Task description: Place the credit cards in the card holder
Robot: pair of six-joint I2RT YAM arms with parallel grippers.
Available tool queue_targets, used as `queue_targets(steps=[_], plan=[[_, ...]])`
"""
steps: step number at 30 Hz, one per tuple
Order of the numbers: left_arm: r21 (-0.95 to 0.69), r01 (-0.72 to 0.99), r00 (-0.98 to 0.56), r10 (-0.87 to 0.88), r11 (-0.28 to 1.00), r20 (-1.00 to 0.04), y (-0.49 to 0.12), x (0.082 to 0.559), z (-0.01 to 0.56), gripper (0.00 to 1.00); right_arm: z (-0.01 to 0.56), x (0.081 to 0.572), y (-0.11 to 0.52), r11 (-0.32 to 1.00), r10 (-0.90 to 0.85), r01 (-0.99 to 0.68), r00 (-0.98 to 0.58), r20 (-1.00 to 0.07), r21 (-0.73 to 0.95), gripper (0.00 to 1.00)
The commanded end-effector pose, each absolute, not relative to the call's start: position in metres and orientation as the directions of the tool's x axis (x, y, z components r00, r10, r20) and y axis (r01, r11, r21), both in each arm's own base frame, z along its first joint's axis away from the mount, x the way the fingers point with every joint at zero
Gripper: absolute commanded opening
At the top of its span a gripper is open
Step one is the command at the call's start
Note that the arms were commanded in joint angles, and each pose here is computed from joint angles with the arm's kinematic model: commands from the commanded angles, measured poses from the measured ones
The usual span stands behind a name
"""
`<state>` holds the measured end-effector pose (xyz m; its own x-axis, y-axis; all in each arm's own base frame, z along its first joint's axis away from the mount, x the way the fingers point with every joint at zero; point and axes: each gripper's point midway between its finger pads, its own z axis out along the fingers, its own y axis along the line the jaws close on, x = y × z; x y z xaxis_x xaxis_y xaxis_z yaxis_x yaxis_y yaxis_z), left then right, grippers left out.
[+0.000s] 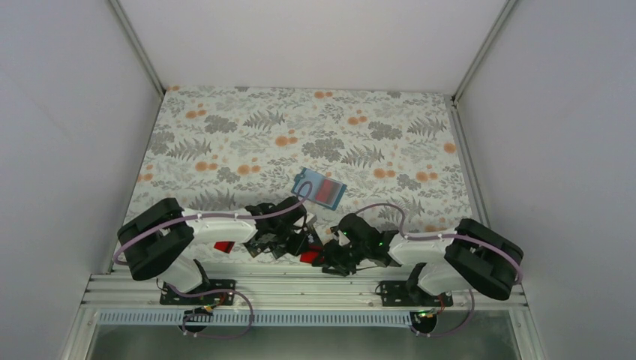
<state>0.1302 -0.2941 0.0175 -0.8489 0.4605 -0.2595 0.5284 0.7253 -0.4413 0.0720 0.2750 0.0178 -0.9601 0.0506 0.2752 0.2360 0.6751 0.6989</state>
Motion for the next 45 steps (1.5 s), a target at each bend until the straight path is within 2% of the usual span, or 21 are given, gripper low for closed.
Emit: queue_targets(steps=[1,7,17,22,25,28,31,37,39,42,45], plan=[[-0.456,0.523,-0.85,0.479,0.72,-0.219,-0.289,0.117,0.01,0.15,0.026,0.089,0.289,0.638,0.058,0.2,-0.976,0.212,0.744,0.45],[-0.453,0.526,-0.848,0.485,0.72,-0.215,-0.289,0.116,0.007,0.15,0.025,0.091,0.285,0.634,0.07,0.206,-0.975,0.21,0.745,0.4],[-0.444,0.525,-0.85,0.476,0.726,-0.227,-0.29,0.119,0.01,0.15,0.039,0.102,0.283,0.654,0.08,0.151,-0.988,0.131,0.741,0.2],[-0.409,0.519,-0.853,0.422,0.751,-0.306,-0.291,0.138,0.036,0.15,0.045,0.105,0.282,0.669,0.065,0.12,-0.993,0.103,0.734,0.05],[-0.382,0.508,-0.85,0.376,0.772,-0.369,-0.29,0.154,0.062,0.17,0.052,0.11,0.282,0.673,0.046,0.083,-0.996,0.071,0.735,0.04],[-0.36,0.482,-0.841,0.307,0.799,-0.445,-0.284,0.178,0.093,0.23,0.062,0.122,0.28,0.676,0.036,0.034,-0.999,0.013,0.736,0.04],[-0.355,0.428,-0.834,0.213,0.831,-0.508,-0.272,0.205,0.123,0.25,0.078,0.147,0.276,0.679,0.045,-0.046,-0.994,-0.104,0.733,0.04],[-0.391,0.361,-0.789,0.053,0.846,-0.613,-0.262,0.251,0.188,0.28,0.137,0.214,0.273,0.715,0.046,-0.313,-0.871,-0.488,0.626,0.04],[-0.403,0.359,-0.768,0.021,0.842,-0.64,-0.264,0.261,0.209,0.3,0.152,0.233,0.267,0.752,0.07,-0.341,-0.809,-0.584,0.564,0.04],[-0.438,0.329,-0.757,-0.043,0.836,-0.652,-0.265,0.272,0.235,0.34,0.175,0.262,0.257,0.81,0.108,-0.354,-0.694,-0.712,0.467,0.04],[-0.482,0.259,-0.774,-0.118,0.837,-0.622,-0.265,0.283,0.246,0.37,0.195,0.278,0.257,0.822,0.102,-0.408,-0.58,-0.808,0.397,0.04]])
